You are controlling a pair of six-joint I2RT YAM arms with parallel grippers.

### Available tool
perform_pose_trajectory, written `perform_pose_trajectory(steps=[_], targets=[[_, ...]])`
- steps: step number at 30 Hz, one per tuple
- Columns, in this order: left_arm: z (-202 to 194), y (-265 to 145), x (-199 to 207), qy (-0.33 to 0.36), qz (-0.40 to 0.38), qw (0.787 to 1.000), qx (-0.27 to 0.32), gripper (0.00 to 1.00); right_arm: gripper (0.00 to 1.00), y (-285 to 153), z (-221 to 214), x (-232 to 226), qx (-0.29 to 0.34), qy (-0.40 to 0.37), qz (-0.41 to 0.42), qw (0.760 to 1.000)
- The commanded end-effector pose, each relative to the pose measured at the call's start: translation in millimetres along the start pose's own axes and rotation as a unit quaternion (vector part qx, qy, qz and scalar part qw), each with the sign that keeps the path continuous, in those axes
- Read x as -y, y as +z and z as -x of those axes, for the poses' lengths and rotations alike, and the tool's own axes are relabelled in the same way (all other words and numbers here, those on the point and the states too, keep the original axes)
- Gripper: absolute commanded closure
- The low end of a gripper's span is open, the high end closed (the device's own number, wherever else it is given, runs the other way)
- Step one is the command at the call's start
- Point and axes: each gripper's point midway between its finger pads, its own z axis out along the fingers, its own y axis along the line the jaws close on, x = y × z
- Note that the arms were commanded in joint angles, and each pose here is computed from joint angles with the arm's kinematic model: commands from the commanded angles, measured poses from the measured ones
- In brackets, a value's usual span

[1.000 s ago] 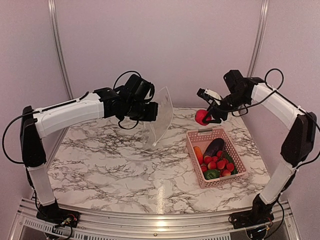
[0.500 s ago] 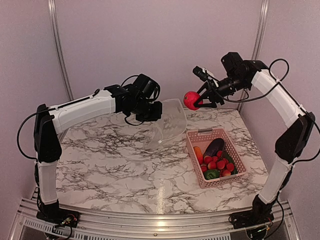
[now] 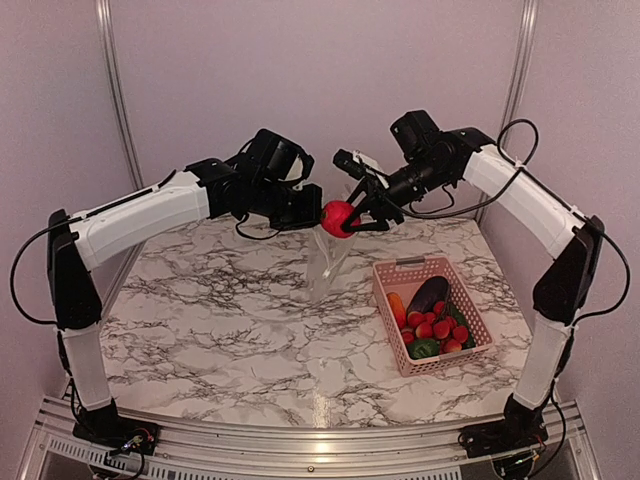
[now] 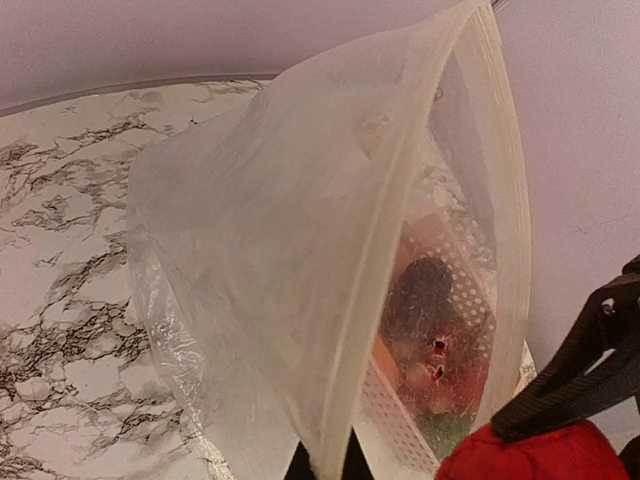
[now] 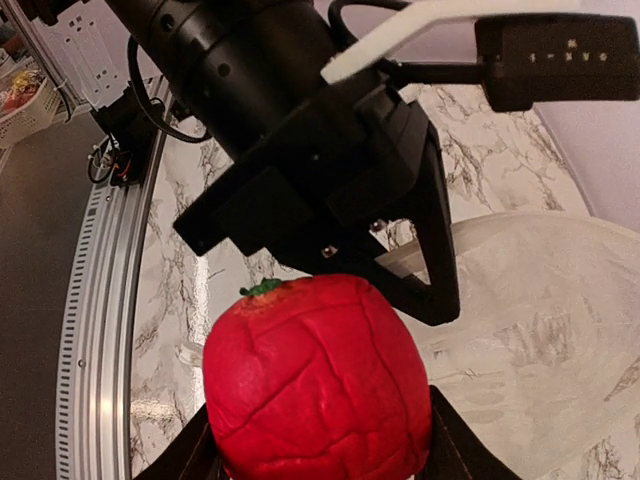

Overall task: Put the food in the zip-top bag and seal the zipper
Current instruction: Place the fake vegetable in the zipper food storage bag, then pick up the fake vegetable from the bin.

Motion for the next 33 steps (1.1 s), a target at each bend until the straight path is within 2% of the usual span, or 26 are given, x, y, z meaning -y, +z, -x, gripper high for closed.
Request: perform_pose_trajectory(steps=[1,9,12,14,16,19,22,25,29,33], targets=[[12.2,-22.7,24.7,0.039,-0.049,0.998,0.021,1.0,0.57,16.4,-20.5,28.0,-0.038,0.01,-0.042,0.998],[2.2,-27.9,30.4,0.036,-0.075,0.997,0.005,1.0,0.56,22.4,-43.8,53.5,-0.079,0.027,-0.103,0.991],[1.7,-31.7,30.3,0.04,-0.075,0.996,0.006,1.0,0.5,23.6,-51.0,63.5,-0.105,0.016,-0.146,0.984],[1.0,-33.2,30.5,0.042,-0.078,0.996,0.006,1.0,0.4,28.2,-46.6,59.0,-0.121,-0.019,-0.16,0.979],[1.4,-33.3,27.9,0.039,-0.072,0.997,0.007,1.0,0.25,28.0,-30.4,47.5,-0.109,-0.047,-0.147,0.982],[4.9,-34.9,23.5,0.037,-0.057,0.998,0.01,1.0,0.15,8.5,-2.8,39.9,-0.079,-0.061,-0.154,0.983],[4.3,-34.7,4.1,0.032,-0.015,0.999,0.009,1.0,0.14,-17.8,4.7,32.4,-0.068,-0.075,-0.165,0.981],[0.8,-34.7,-17.5,0.029,0.015,0.999,-0.004,1.0,0.13,-48.3,-5.9,37.5,-0.068,-0.057,-0.195,0.977],[11.5,-49.6,-44.3,0.026,0.044,0.999,-0.01,1.0,0.15,-99.6,-49.2,69.3,-0.077,0.013,-0.251,0.965],[28.8,-88.0,-59.5,0.047,0.084,0.995,0.004,1.0,0.21,-142.3,-117.9,92.5,-0.095,0.101,-0.285,0.948]])
